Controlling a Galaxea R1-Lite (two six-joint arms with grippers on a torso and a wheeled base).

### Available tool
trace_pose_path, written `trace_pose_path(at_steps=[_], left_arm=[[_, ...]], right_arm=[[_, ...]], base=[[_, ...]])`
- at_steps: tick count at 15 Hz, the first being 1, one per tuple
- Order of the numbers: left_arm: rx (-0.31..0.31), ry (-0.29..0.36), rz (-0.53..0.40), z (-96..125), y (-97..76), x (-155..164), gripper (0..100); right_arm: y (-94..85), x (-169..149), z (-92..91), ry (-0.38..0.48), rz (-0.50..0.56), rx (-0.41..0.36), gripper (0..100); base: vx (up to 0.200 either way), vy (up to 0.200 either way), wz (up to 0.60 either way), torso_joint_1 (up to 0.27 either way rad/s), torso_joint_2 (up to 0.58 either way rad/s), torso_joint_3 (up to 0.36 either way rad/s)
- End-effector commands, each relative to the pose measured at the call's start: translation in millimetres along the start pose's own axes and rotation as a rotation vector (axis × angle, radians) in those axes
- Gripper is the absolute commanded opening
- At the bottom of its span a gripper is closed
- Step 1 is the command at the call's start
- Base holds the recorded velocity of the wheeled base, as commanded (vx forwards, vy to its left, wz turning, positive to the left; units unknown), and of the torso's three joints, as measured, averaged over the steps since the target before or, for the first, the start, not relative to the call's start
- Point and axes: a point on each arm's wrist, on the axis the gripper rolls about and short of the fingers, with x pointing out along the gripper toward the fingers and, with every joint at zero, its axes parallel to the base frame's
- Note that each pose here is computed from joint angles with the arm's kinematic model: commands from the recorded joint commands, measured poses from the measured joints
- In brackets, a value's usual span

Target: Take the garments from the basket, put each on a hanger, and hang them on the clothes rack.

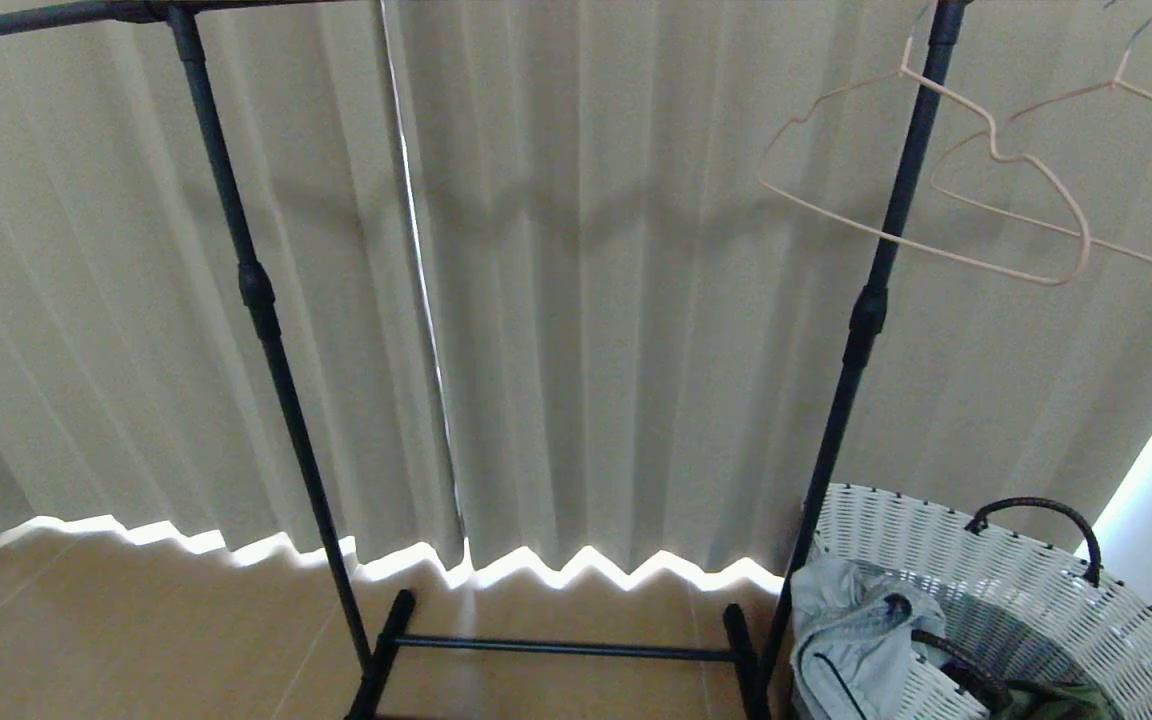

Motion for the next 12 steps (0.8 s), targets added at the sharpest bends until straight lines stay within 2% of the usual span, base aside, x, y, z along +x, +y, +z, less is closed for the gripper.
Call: trace_pose_path(at_steps=[1, 10, 12], left_arm=[[0.0, 0.0, 0.0, 0.0, 0.0, 0.0, 100], [0.0, 0.0, 0.0, 0.0, 0.0, 0.0, 100], [0.0, 0.0, 0.0, 0.0, 0.0, 0.0, 100]], right_arm=[[0.0, 0.0, 0.0, -0.001, 0.0, 0.0, 100], [0.0, 0.0, -0.3, 0.002, 0.0, -0.002, 100], [0.7, -0.9, 2.0, 0.02, 0.03, -0.036, 100]], base=[[0.0, -0.2, 0.0, -0.002, 0.0, 0.002], [0.0, 0.0, 0.0, 0.0, 0.0, 0.0], [0.0, 0.0, 0.0, 0.0, 0.0, 0.0]])
